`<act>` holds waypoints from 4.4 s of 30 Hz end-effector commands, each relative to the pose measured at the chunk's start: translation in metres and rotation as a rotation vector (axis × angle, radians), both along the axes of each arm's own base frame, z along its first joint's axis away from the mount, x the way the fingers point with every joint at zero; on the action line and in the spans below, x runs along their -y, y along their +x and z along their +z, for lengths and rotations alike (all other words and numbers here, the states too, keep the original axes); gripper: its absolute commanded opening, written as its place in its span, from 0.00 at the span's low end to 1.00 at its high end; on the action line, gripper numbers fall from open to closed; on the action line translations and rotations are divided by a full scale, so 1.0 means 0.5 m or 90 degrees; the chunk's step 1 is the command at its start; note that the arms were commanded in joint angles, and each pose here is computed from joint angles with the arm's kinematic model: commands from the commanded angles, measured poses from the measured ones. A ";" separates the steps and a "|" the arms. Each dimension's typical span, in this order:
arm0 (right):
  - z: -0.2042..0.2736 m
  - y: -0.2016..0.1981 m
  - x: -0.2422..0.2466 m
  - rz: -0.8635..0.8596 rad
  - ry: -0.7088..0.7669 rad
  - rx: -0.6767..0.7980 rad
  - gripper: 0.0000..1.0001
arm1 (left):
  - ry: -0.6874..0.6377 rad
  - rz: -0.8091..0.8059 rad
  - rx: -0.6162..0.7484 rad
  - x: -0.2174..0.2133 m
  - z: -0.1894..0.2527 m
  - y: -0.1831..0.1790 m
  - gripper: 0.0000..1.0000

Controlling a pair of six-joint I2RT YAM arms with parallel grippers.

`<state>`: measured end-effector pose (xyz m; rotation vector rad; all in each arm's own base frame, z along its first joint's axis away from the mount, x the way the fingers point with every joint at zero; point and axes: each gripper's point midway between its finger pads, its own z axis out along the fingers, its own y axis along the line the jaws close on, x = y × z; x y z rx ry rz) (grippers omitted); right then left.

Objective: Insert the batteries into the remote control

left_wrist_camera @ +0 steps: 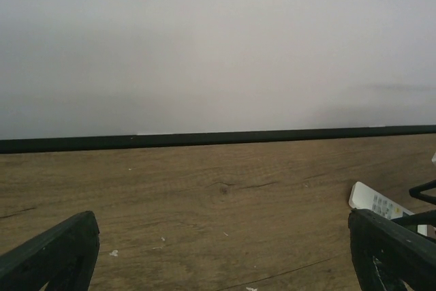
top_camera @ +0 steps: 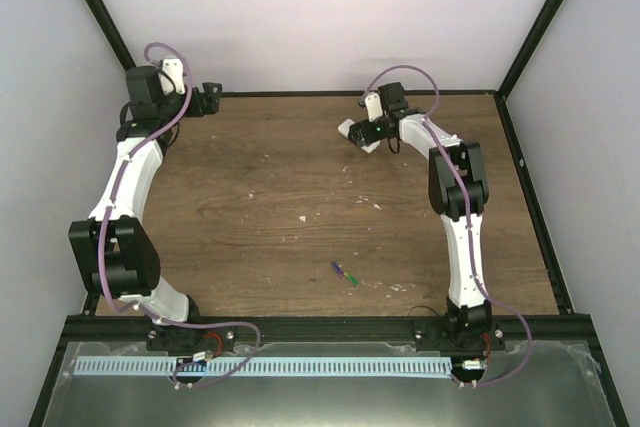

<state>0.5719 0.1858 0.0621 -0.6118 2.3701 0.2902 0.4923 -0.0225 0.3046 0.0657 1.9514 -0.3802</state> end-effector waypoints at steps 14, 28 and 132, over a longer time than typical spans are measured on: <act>-0.058 -0.010 -0.021 0.023 -0.017 -0.015 1.00 | 0.033 0.007 0.006 0.006 0.009 0.005 1.00; -0.090 -0.029 -0.035 0.052 -0.051 -0.033 0.90 | 0.045 0.010 0.008 0.002 0.017 -0.006 1.00; 0.185 -0.289 -0.065 0.009 -0.140 0.091 0.94 | 0.020 -0.174 -0.206 0.233 -0.207 -0.201 1.00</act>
